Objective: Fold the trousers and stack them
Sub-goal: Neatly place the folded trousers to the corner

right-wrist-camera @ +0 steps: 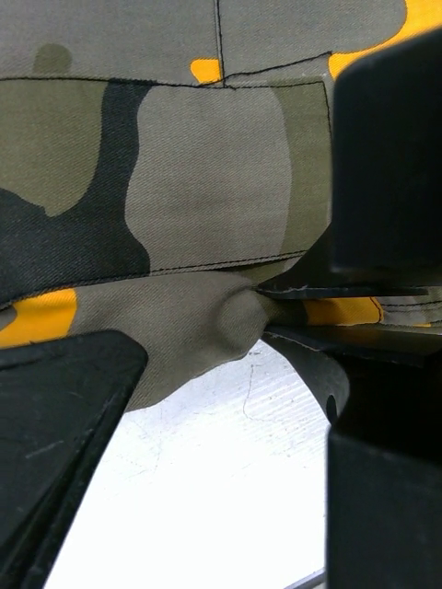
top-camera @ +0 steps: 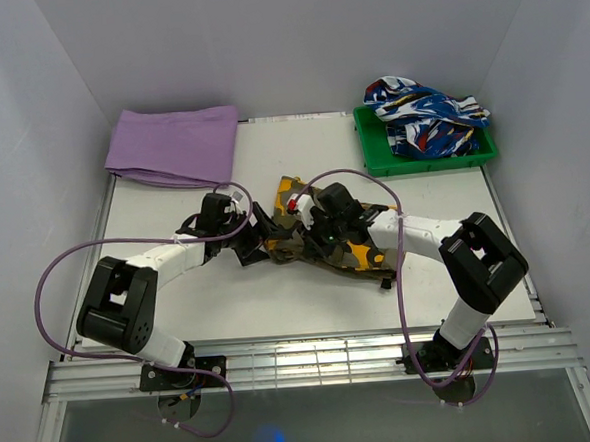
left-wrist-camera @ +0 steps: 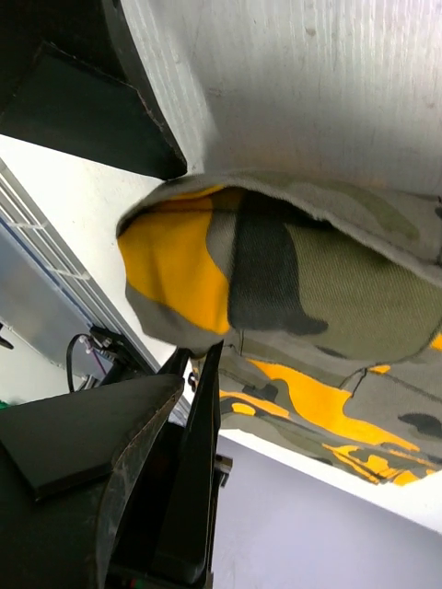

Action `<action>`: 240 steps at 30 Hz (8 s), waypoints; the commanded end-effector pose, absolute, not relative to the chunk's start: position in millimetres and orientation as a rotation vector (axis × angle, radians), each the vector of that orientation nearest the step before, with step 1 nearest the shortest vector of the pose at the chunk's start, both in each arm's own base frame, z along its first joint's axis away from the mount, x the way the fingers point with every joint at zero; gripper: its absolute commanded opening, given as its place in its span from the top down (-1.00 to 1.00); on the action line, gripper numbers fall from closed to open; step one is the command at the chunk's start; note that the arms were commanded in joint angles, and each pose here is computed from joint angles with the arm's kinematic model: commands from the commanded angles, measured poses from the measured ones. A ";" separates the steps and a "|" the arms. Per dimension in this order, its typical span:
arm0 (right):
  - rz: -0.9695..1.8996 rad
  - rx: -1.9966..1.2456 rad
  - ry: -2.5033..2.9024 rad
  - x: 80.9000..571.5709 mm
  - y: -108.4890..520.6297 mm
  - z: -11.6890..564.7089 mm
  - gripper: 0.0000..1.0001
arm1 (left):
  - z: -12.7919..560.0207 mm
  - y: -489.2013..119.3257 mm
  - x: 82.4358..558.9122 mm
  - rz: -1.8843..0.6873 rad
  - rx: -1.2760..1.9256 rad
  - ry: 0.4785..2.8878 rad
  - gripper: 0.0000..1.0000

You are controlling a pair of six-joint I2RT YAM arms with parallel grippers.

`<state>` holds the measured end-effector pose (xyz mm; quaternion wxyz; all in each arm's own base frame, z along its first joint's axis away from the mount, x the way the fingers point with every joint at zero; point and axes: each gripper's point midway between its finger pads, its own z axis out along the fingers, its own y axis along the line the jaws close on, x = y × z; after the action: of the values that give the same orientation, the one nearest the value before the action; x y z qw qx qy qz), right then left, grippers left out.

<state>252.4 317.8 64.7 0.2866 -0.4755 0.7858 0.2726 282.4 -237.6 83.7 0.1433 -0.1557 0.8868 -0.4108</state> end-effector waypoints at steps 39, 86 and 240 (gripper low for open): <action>1.018 -1.090 2.131 262.0 344.0 98.8 0.84 | 71.0 -258.2 276.2 -1.396 -0.668 2.511 -0.92; 1.078 0.496 2.730 211.8 146.8 61.5 -0.97 | 50.3 -206.1 337.1 -1.142 -0.992 2.396 1.00; 0.563 -0.689 1.778 485.5 283.0 261.5 -0.80 | 206.9 236.6 641.7 0.117 -0.163 1.919 -0.36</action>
<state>494.6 296.3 237.3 0.5335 -0.2863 0.7548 0.2524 632.2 220.9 241.5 0.6002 -0.0720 0.7965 0.0152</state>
